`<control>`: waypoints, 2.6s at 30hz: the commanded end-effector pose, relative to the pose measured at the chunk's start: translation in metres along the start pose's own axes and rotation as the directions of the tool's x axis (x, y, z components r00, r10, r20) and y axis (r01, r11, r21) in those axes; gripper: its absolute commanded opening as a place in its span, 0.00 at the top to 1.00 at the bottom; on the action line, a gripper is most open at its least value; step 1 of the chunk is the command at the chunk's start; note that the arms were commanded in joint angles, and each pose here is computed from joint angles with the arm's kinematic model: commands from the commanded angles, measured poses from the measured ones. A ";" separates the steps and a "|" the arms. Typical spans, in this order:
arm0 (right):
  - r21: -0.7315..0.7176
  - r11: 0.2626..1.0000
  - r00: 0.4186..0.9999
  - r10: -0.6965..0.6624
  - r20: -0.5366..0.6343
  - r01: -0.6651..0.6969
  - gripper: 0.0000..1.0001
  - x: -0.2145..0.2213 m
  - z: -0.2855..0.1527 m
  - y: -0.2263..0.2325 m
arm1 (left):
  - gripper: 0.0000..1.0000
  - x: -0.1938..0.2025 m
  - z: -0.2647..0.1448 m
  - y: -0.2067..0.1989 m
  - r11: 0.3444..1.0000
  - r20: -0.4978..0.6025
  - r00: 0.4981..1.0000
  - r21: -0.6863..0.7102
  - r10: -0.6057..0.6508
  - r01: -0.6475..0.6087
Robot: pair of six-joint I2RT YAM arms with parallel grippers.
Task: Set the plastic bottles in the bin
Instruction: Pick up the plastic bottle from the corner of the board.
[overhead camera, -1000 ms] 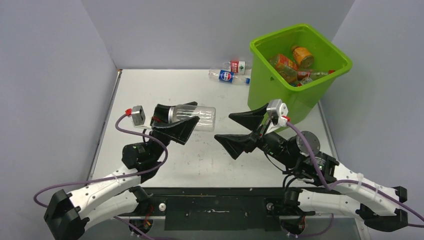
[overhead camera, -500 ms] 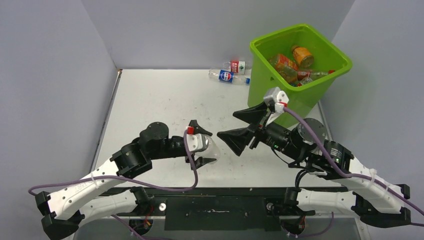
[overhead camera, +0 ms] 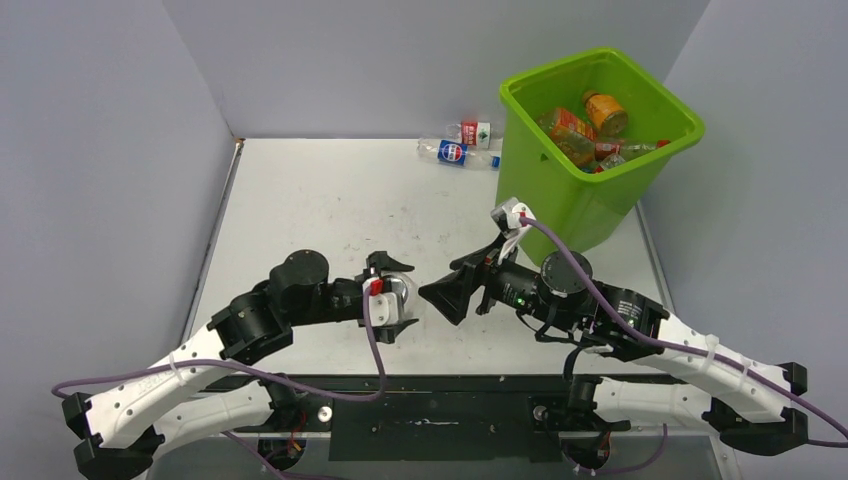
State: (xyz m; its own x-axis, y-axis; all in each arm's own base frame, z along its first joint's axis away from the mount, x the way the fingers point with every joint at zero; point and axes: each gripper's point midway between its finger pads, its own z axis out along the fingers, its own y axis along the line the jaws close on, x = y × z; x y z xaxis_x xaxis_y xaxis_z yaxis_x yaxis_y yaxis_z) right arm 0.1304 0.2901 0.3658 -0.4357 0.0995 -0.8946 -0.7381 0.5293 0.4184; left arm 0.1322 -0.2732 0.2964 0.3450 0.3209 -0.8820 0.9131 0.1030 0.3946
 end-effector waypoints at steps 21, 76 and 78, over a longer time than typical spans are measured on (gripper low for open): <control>-0.240 0.944 0.941 -0.150 0.304 0.228 0.10 -0.039 -0.071 0.030 | 1.00 -0.141 -0.034 0.033 0.708 0.358 0.621 0.476 -0.698 0.522; -0.203 0.965 0.967 -0.116 0.228 0.163 0.47 -0.039 0.027 0.041 | 0.01 -0.162 -0.050 0.054 0.726 0.610 0.435 0.376 -0.662 0.576; -0.138 0.973 0.955 -0.146 0.259 0.187 0.48 -0.063 0.012 0.036 | 0.04 -0.163 -0.067 0.067 0.760 0.704 0.414 0.278 -0.578 0.588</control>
State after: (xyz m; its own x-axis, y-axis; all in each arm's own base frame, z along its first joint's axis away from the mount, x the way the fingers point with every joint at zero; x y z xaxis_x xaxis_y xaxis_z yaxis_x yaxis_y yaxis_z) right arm 0.1223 0.3481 0.3735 -0.2826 0.1411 -0.9488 -0.8959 0.3145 0.3136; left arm 0.1271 -0.2894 0.4435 -0.4401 -0.4106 -0.7986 0.8922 -0.0993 -0.4407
